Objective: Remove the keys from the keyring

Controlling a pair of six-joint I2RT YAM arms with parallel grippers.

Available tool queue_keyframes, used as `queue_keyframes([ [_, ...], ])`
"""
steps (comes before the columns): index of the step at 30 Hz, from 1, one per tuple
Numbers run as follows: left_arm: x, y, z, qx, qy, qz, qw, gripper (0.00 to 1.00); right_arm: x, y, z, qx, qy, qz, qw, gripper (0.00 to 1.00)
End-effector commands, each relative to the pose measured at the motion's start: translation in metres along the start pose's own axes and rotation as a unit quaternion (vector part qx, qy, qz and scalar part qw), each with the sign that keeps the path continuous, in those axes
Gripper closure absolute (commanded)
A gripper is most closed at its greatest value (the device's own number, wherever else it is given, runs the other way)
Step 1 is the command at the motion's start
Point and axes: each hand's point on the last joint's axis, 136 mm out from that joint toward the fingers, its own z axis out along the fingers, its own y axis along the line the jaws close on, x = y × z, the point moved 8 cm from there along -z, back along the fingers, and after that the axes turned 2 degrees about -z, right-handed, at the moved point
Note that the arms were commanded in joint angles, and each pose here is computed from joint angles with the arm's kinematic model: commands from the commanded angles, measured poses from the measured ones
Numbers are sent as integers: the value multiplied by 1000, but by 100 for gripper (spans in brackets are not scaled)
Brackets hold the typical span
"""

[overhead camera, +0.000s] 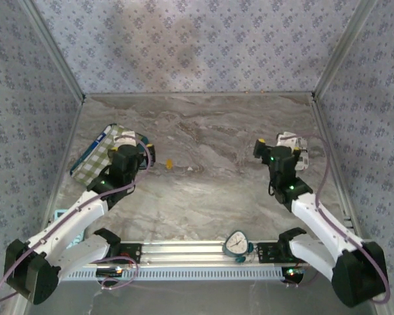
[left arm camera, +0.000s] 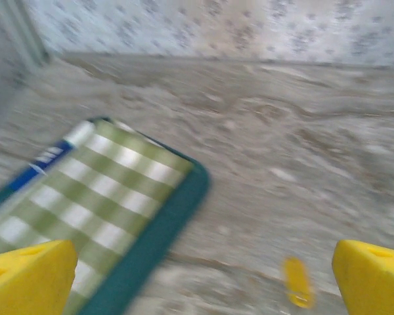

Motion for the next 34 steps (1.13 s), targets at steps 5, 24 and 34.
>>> queue_keyframes([
  [5,40,76,41,-184,3,29,983,1,59,-56,18,139,31,-59,988,0],
  [24,76,91,125,-95,-47,5,994,1,87,-36,100,-56,34,-94,993,0],
  [34,76,91,125,-94,-42,6,995,1,87,-40,104,-76,52,-79,993,0],
])
